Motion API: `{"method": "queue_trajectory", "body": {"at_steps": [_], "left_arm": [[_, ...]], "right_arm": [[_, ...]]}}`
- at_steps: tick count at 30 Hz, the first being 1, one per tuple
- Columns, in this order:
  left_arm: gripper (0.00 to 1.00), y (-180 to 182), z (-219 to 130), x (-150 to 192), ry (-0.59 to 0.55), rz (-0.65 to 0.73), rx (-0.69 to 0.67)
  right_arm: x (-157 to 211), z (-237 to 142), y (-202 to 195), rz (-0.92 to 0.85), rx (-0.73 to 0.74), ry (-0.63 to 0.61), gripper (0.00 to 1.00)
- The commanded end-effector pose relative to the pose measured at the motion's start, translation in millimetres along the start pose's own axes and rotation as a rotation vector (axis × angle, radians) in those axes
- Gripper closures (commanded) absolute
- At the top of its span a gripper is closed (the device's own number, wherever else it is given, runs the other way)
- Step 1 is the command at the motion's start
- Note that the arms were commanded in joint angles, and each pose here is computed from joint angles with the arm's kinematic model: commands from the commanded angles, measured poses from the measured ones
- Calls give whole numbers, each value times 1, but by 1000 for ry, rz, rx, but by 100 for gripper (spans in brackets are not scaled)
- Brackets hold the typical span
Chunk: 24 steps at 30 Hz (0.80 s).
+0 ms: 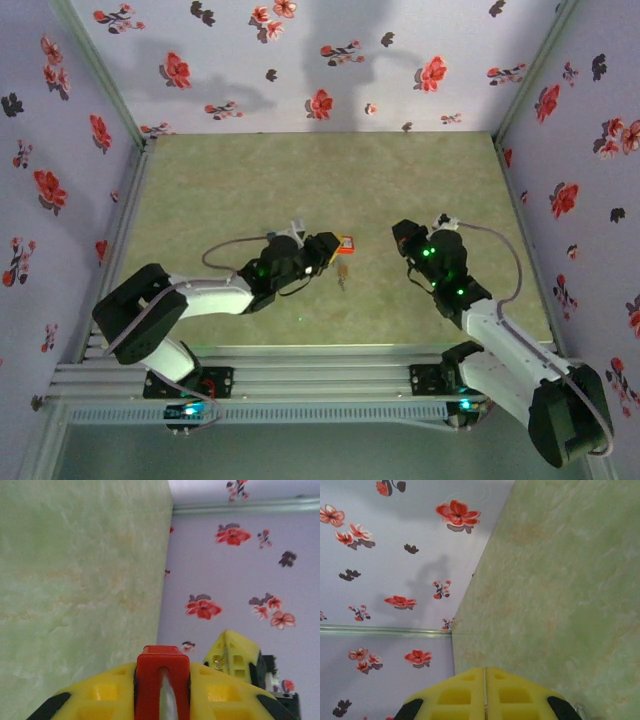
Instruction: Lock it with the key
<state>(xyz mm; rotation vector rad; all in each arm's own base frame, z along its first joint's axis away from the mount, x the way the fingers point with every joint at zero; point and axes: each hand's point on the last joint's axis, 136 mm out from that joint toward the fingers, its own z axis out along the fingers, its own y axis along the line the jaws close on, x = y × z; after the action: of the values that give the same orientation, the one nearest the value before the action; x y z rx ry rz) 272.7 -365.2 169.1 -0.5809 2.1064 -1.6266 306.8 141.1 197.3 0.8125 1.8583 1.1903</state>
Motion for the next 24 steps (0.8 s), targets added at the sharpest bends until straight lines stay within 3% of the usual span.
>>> {"method": "queue_trajectory", "body": {"at_steps": [1,19,24], "left_arm": [[100,-2,5,12,122,84,-67],[100,1,23,13,504,447,-443],[100,13,40,9,568,473,-512]], "right_arm": [[4,-4,8,-82,3,66,100],[10,-26,17,-304,21,216,100],[8,-37,22,-337,8,210,100]]}}
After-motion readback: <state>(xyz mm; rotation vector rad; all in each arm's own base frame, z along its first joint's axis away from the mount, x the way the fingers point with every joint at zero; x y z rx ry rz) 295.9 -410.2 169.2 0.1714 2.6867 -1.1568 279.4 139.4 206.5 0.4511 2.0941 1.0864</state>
